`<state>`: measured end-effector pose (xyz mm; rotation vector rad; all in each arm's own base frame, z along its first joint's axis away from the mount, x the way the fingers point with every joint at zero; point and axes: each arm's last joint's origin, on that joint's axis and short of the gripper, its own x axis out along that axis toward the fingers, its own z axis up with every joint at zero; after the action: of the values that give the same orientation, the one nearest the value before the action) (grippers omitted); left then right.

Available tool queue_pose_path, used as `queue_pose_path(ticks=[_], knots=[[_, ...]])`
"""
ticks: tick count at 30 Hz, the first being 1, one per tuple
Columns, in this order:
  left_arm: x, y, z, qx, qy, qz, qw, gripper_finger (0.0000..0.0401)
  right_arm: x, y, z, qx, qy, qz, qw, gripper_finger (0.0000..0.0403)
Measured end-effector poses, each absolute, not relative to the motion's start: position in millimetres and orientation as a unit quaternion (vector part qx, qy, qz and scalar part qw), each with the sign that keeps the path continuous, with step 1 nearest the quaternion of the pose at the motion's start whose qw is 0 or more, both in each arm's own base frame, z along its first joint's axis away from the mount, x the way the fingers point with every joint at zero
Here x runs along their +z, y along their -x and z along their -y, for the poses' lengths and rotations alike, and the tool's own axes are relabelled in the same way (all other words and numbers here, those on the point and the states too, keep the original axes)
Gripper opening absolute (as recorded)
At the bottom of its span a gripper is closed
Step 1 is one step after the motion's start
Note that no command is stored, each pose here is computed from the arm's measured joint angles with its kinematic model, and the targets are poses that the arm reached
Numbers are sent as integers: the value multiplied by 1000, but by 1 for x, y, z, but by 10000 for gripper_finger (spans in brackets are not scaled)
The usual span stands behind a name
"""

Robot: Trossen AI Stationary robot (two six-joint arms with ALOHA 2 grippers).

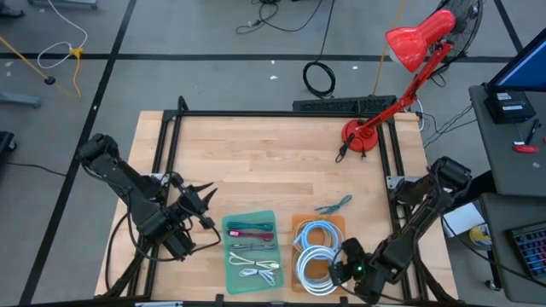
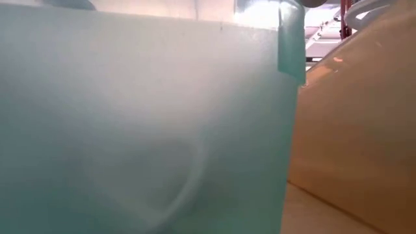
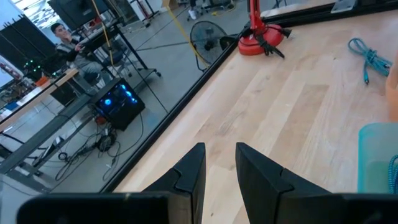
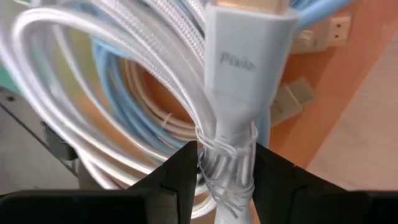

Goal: Pick & Place USB Port
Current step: Put the white video cable into the orange bin

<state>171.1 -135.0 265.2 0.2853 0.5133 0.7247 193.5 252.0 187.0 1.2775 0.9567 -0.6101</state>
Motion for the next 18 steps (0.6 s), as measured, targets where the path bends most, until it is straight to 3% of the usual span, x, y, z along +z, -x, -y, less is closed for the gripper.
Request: queue_pose_path(ticks=[18], knots=[[265,-173,136,344,-146,-246,894,92,217,-207,-220,-242,-555,-446,659,123]])
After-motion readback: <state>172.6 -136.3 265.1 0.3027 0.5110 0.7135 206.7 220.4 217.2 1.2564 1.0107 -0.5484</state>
